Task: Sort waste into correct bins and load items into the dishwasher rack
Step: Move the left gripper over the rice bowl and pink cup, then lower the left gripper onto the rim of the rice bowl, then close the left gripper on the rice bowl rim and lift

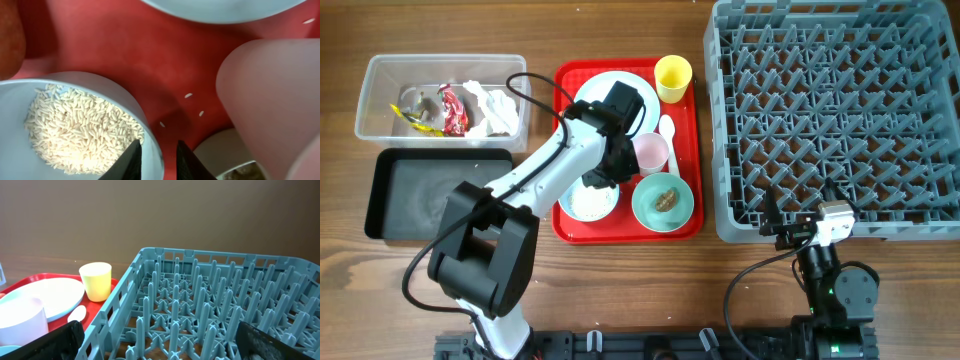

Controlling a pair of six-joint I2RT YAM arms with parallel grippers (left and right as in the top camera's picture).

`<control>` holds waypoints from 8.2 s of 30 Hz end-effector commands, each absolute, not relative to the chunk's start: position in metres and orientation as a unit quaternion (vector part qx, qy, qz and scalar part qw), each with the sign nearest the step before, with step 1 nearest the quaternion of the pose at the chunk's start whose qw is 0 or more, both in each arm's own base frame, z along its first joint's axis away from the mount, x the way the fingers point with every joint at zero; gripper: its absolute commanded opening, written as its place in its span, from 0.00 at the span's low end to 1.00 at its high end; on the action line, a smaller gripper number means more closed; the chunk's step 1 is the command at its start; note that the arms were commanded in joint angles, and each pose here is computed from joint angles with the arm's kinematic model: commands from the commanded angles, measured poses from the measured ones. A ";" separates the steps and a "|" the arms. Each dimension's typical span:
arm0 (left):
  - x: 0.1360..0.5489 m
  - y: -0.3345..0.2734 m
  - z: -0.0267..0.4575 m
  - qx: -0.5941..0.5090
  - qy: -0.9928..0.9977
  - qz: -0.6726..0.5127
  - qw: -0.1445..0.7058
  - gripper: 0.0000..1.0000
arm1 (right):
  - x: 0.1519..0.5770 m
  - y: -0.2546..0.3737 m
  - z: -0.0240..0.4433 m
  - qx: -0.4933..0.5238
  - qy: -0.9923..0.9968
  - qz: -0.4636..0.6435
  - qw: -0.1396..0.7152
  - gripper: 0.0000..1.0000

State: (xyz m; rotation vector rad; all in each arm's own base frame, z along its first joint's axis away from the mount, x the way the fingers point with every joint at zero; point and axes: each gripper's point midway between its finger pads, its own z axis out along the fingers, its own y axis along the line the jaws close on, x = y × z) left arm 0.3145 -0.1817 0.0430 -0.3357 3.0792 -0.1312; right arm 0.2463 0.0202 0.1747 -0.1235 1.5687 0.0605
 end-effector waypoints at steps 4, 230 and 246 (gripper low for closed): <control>0.314 -0.179 0.035 -0.111 0.993 -0.030 0.022 0.23 | 0.246 0.022 0.177 -0.063 0.702 0.027 0.709 1.00; 0.303 -0.182 0.029 -0.071 0.996 -0.011 0.060 0.16 | 0.246 0.022 0.177 -0.063 0.702 0.027 0.709 1.00; 0.298 -0.175 0.027 -0.072 0.996 -0.005 0.053 0.04 | 0.246 0.022 0.177 -0.063 0.702 0.027 0.709 1.00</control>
